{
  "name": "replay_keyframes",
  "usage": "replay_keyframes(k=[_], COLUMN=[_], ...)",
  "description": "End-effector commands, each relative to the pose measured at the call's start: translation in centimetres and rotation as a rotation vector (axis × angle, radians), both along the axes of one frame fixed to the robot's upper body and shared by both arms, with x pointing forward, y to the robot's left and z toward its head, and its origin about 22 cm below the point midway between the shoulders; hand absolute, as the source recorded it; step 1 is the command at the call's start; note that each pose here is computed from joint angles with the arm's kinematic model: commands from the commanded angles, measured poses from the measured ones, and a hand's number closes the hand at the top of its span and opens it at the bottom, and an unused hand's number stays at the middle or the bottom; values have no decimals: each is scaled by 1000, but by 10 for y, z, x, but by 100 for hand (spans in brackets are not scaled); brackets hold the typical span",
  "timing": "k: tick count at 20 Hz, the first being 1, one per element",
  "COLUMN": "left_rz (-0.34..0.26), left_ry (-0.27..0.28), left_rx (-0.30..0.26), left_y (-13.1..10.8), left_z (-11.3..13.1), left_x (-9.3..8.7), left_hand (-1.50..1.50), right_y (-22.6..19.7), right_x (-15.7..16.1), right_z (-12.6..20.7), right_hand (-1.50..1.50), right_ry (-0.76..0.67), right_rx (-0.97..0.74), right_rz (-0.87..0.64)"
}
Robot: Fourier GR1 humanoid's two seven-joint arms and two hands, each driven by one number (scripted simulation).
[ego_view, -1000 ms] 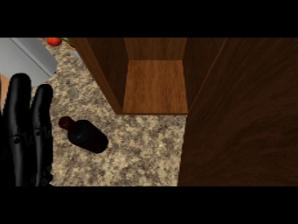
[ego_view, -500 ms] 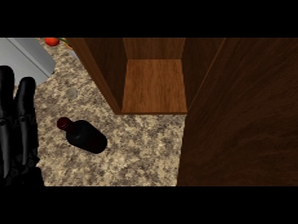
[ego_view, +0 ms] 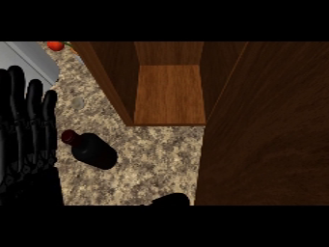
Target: Pick up the wine, place it into the cabinet and close the cabinet
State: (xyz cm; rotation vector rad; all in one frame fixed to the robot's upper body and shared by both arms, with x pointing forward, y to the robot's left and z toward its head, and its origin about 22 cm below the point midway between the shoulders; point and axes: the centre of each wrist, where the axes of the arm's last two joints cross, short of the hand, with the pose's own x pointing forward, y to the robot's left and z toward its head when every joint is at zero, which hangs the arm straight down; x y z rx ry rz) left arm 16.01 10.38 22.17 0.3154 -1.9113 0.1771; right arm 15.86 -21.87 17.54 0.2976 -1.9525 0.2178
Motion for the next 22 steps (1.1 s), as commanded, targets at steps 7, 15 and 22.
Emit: replay_keyframes(k=[7, 15, 22], left_rz=[49, 140, 174], left_ry=[162, 154, 177], left_rx=[-93, -48, -71], left_y=[31, 62, 88], left_z=[-53, -103, -135], left_x=[38, 37, 50], left_hand=[-150, -150, -150], right_y=[-14, -20, -29], right_x=[-16, -6, -36], right_z=[10, 0, 16], right_hand=[-150, -150, -150], right_ry=[-42, -40, -45], right_rx=[2, -25, -18], right_rz=[5, 5, 38])
